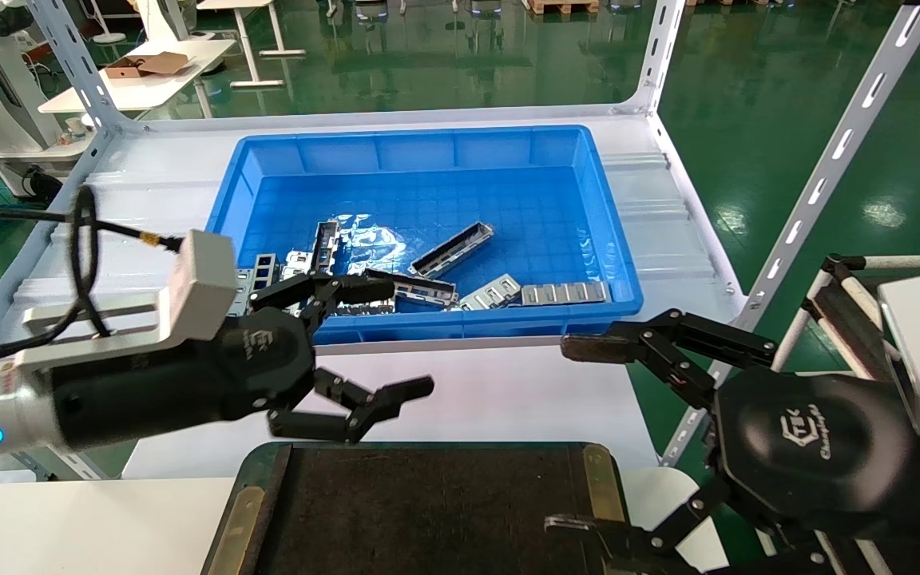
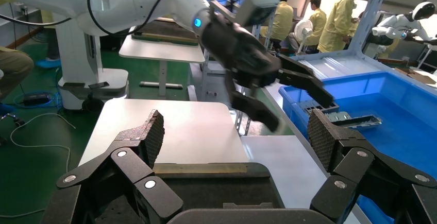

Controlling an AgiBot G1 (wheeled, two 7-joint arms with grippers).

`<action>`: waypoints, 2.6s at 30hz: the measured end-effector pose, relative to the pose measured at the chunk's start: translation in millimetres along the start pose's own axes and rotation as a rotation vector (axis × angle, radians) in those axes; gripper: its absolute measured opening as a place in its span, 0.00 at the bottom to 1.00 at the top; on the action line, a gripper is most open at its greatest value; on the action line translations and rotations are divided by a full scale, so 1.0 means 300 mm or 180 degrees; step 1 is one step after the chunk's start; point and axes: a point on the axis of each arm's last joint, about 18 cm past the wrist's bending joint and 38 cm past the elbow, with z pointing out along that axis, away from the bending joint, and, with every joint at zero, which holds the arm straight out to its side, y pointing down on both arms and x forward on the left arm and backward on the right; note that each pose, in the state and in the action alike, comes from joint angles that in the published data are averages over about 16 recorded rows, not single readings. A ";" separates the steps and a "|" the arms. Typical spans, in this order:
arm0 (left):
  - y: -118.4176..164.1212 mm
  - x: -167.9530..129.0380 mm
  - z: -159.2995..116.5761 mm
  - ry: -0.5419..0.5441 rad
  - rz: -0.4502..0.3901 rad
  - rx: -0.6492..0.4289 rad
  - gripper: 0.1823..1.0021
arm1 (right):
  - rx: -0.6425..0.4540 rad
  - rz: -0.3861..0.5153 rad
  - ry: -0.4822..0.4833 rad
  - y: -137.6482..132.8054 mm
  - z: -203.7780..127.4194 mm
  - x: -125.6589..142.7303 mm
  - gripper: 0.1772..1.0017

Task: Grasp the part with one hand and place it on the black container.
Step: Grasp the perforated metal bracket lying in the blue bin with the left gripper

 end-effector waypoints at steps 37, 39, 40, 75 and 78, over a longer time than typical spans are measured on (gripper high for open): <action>0.142 -0.376 0.528 -0.1141 -0.0063 -0.0534 1.00 | 0.0000 0.0000 0.0000 0.000 0.000 0.000 1.00; 0.150 -0.385 0.539 -0.1200 -0.0083 -0.0563 1.00 | 0.0000 0.0000 0.0000 0.000 0.000 0.000 1.00; 0.153 -0.389 0.543 -0.1228 -0.0092 -0.0577 1.00 | 0.0000 0.0000 0.0000 0.000 0.000 0.000 1.00; 0.236 -0.393 0.588 -0.1552 -0.0383 -0.0826 0.87 | 0.0000 0.0000 0.0000 0.000 0.000 0.000 0.86; 0.242 -0.392 0.588 -0.1569 -0.0397 -0.0836 0.81 | 0.0000 0.0000 0.0000 0.000 0.000 0.000 0.79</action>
